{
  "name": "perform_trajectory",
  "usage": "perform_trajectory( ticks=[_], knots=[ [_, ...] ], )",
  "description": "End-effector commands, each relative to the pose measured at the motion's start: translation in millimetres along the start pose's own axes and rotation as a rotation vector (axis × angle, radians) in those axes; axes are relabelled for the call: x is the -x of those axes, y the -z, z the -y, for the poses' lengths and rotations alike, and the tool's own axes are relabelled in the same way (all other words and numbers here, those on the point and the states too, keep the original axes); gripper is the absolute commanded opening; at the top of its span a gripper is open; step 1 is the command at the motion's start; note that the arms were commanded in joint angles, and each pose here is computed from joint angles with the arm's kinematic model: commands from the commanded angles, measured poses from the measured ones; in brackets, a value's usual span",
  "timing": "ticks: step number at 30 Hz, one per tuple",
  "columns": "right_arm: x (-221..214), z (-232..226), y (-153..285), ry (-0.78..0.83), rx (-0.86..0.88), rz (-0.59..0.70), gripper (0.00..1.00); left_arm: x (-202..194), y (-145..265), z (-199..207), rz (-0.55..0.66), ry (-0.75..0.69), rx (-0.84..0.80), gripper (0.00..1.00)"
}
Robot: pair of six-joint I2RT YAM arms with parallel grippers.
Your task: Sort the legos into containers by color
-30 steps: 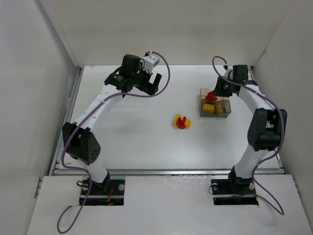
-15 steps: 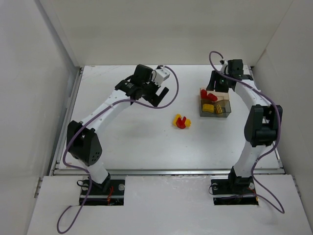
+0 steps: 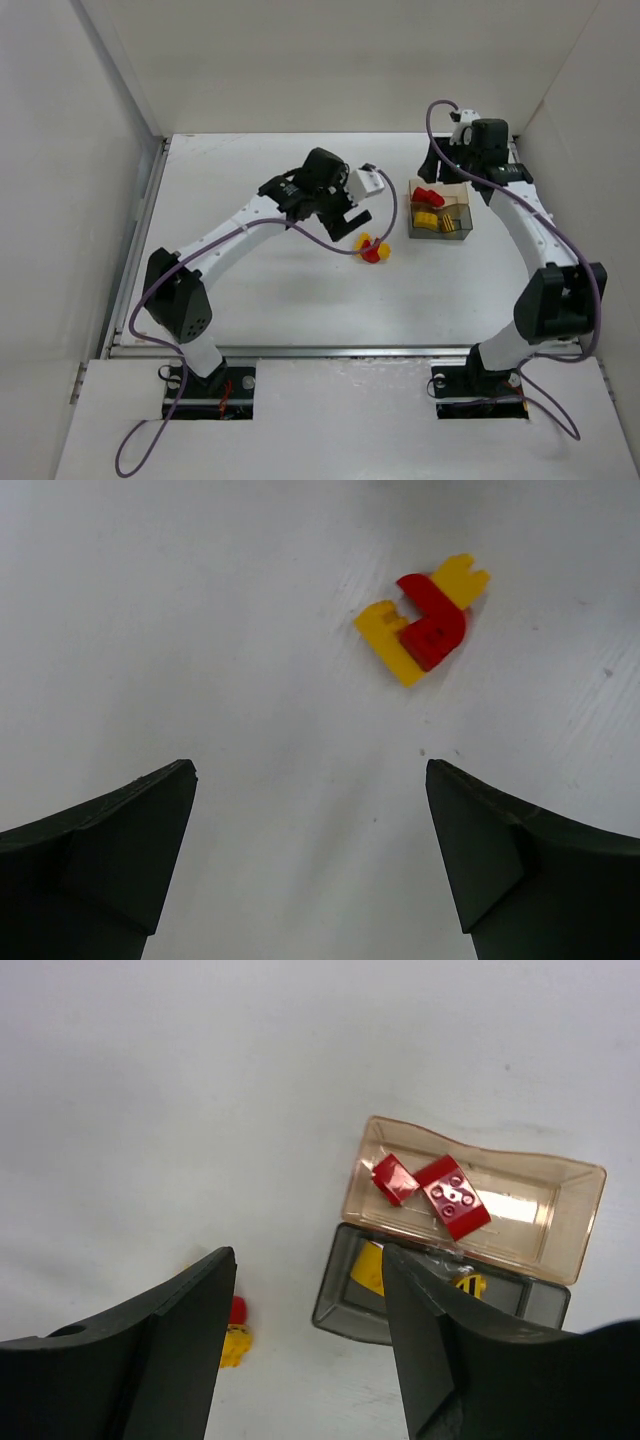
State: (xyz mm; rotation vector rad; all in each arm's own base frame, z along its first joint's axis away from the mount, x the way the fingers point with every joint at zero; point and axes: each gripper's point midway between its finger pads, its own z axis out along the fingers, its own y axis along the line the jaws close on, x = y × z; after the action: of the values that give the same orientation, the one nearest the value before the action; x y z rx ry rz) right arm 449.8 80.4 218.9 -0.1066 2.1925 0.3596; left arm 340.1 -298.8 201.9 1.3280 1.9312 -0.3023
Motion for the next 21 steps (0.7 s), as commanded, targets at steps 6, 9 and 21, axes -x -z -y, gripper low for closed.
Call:
perform_trajectory(
  ticks=[6, 9, 21],
  knots=[
    [20.7, -19.1, 26.6, 0.060, 0.074, 0.119, 0.66, -5.0, -50.6, 69.5, 0.032, -0.366, -0.257, 0.99],
    [9.9, -19.6, 26.7, 0.054, 0.081, 0.095, 0.66, -17.3, -68.0, 75.1, 0.003, -0.443, -0.290, 0.99],
    [-8.3, -22.7, 27.7, 0.102, 0.118, 0.076, 0.66, -18.2, -119.4, 79.0, -0.019, -0.508, -0.318, 0.89]
  ],
)
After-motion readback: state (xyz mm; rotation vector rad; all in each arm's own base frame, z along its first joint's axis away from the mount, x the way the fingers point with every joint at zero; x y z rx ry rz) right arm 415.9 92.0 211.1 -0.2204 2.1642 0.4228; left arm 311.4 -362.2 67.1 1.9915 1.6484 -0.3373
